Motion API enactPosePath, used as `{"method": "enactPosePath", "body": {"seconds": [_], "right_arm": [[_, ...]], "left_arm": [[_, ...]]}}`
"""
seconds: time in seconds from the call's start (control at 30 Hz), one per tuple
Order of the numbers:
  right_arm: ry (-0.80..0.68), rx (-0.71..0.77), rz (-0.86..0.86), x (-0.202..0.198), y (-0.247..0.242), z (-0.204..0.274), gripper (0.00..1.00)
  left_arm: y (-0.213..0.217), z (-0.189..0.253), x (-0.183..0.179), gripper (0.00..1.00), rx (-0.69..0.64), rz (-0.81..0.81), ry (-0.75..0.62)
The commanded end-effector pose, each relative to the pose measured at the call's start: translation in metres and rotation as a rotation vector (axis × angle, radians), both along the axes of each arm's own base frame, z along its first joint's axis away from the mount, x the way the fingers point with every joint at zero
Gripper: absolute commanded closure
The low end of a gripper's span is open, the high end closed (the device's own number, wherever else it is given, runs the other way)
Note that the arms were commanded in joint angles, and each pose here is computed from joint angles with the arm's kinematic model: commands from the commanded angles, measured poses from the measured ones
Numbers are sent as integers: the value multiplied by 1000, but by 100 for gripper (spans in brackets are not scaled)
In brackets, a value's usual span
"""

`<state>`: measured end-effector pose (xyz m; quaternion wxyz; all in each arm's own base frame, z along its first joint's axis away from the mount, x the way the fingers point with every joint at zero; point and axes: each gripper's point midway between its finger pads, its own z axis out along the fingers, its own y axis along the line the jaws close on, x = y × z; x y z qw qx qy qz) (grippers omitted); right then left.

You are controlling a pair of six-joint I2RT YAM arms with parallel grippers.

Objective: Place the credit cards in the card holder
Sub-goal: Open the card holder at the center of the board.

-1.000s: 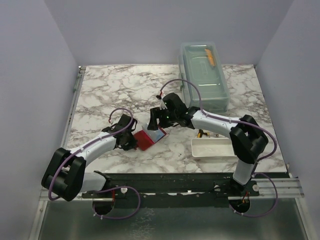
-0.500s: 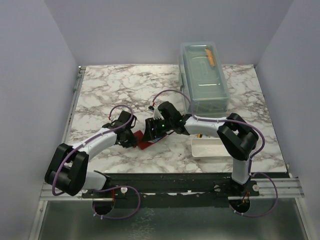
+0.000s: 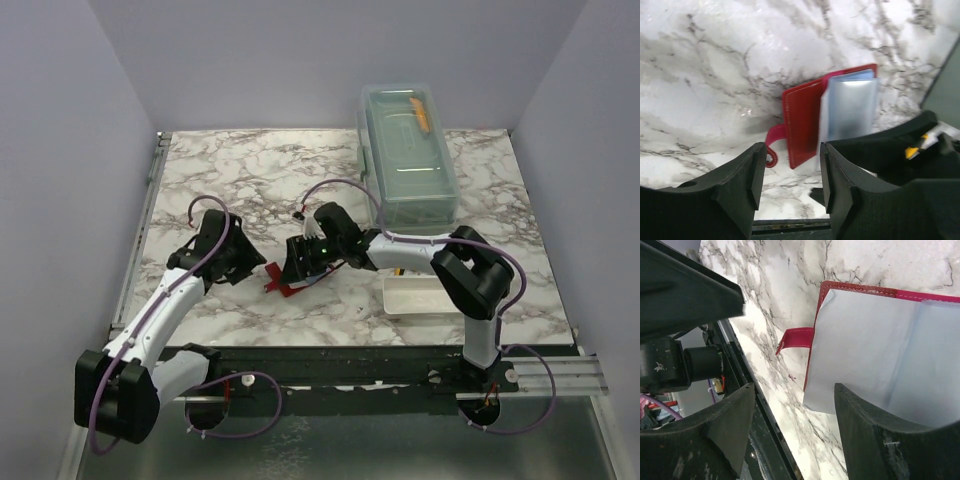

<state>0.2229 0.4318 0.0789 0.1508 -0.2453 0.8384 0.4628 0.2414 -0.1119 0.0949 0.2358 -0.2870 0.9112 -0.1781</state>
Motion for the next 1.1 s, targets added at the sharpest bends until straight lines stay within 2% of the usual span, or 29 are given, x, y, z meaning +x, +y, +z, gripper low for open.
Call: {"method": "enactPosePath", "body": {"seconds": [0.0,0.2,0.37,0.43,0.6,0.8,1.07], "right_arm": [[34,23,50,-11,6,-12,33],[34,16,40,-13,0,-17,58],[20,-35,6,-11,-8,-19,62],[-8,-48,-14,-7,-12,-14,62],[-85,-169,-140,23,-42,0,53],[-86,-262,-219,55,-78,-4,26],[-40,-269,-184,55,-70,-22,20]], "left_arm": [[-16,37,16,50,-96,-50,-112],[-53,32,38,62,-251,-162,-100],[-74,-3,36,75,-358,-216,-25],[-74,-19,32,80,-358,-214,13],[-56,-41,21,81,-282,-139,37],[-44,-60,9,81,-232,-105,76],[-31,-79,-4,84,-185,-57,115]]}}
